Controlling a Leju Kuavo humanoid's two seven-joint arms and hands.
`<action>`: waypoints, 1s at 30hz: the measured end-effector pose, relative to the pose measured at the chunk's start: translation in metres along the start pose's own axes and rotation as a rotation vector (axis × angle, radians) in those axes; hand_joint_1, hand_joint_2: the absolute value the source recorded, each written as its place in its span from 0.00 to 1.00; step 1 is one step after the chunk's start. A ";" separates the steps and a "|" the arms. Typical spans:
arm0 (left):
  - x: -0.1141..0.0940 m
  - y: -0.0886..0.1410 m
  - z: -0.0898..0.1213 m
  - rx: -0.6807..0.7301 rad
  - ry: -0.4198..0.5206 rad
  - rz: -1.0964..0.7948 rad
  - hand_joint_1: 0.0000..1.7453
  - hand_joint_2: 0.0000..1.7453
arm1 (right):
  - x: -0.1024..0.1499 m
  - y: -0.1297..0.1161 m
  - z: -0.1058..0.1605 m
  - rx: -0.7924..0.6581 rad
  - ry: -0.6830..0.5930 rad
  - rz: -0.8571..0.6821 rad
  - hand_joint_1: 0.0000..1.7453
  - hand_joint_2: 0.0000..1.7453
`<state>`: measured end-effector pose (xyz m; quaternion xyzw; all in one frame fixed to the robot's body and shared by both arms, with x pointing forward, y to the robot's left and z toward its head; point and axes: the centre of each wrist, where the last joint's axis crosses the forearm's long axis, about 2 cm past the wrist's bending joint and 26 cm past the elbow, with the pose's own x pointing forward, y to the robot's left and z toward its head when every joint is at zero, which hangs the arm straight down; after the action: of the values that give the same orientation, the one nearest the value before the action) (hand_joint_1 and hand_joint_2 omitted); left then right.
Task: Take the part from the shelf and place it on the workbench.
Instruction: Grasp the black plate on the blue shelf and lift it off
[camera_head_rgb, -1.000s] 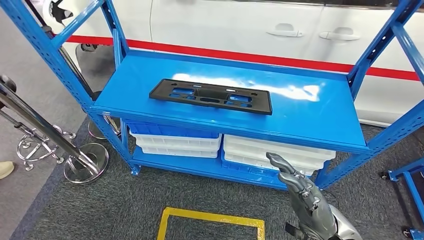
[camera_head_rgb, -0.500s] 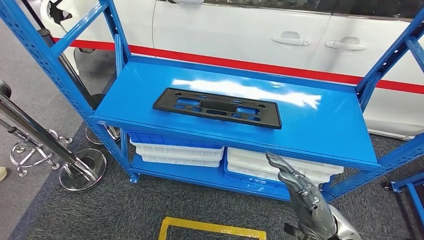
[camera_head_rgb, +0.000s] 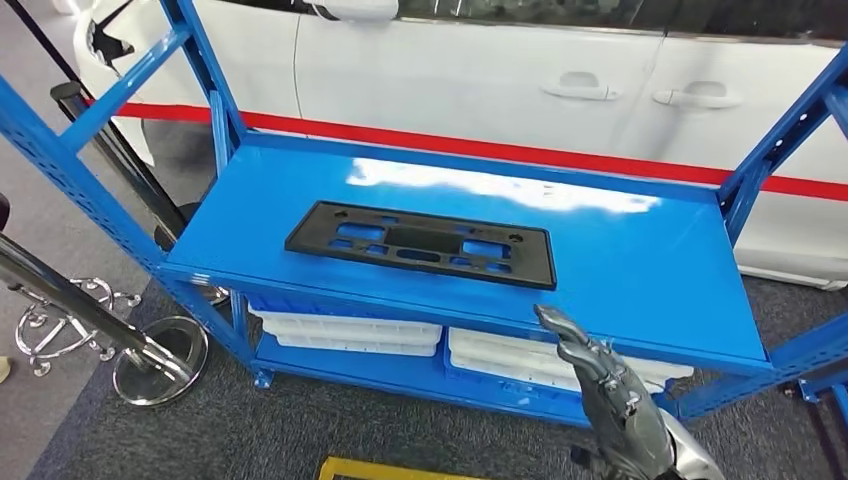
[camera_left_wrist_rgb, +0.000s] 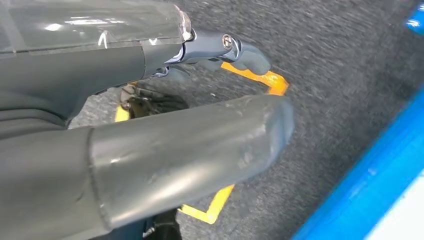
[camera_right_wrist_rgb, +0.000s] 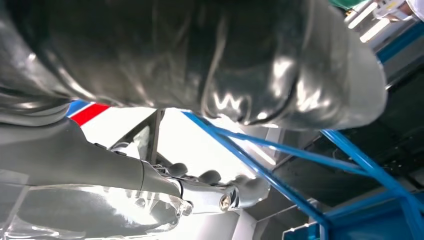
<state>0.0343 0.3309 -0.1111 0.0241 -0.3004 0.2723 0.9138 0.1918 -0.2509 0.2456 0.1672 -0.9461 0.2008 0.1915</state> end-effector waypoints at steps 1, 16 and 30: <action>0.001 0.000 0.000 0.000 -0.001 0.000 0.00 0.00 | 0.000 0.000 0.000 0.000 0.000 0.000 0.00 0.00; -0.001 0.009 0.002 0.036 0.009 -0.034 0.00 0.00 | 0.005 0.003 0.009 -0.011 0.010 -0.035 0.00 0.00; -0.001 0.012 0.002 0.043 0.018 -0.058 0.00 0.00 | 0.007 0.008 0.015 -0.011 0.047 -0.096 0.00 0.00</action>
<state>0.0268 0.3401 -0.1112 0.0501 -0.2853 0.2523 0.9233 0.1784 -0.2521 0.2333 0.2064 -0.9334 0.1900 0.2238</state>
